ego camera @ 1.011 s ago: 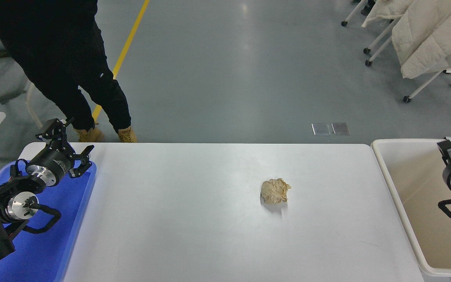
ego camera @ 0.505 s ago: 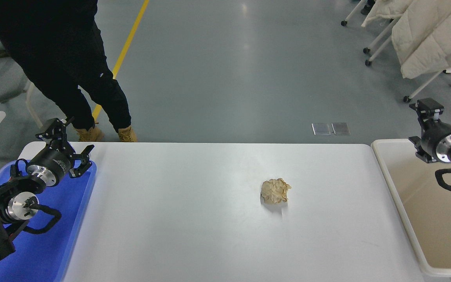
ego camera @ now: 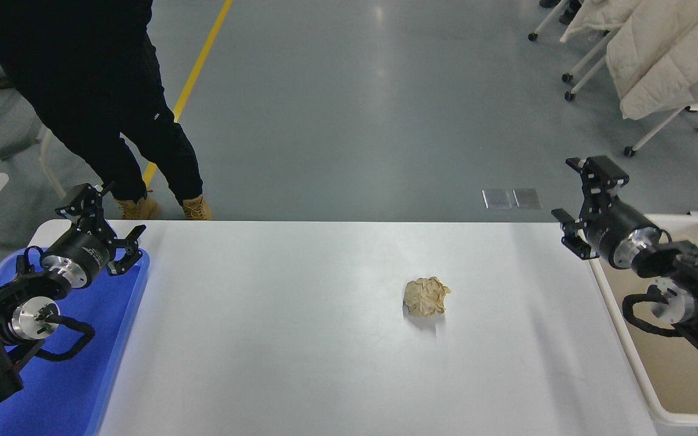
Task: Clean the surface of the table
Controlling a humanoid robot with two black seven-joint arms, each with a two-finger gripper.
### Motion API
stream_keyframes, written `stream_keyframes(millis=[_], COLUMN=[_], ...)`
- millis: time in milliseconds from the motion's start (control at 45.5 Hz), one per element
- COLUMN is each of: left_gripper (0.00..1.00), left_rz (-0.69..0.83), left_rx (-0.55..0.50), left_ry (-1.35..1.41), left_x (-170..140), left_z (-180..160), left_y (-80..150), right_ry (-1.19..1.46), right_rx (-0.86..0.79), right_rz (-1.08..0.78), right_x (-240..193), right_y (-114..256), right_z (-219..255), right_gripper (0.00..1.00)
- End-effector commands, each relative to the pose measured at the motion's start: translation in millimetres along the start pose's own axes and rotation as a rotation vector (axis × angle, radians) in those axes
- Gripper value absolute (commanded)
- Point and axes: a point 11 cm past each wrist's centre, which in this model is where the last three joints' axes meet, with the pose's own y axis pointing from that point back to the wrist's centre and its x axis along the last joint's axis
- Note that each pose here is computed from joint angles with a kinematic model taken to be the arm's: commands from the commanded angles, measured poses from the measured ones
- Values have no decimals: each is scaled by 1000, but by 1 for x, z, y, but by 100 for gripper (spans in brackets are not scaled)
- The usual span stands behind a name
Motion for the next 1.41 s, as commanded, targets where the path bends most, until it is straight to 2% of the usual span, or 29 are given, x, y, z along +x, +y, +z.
stream_keyframes(millis=[0,110,242,527,659,923,1143,1385], left_gripper=[100,100,100,100,100,100,100,100], left_rz=[-1,-1,-1,-1,-1,-1,-1,0], left_rx=[0,-2,-2,-1,0,-1,0,-2], left_ry=[-1,0,0,0,-1,0,-1,1], left_x=[0,0,0,0,0,0,0,0], left_z=[0,1,1,0,0,0,0,1], left_y=[0,0,0,0,0,0,0,0], right_ry=[-19,42,268,829,958,1245,1373,1518], right_rx=[-1,-7,-14,-43,-45,9,32,13], right_rz=[-49,-65,-125,-362,-463,-617,-701,-750], right_x=[-26,-23,-18,-14,-25,-61,-91,-101], right_y=[7,11,22,41,41,26,5,-15], right_z=[23,25,28,23,26,38,49,61], right_gripper=[100,100,100,100,100,100,100,100])
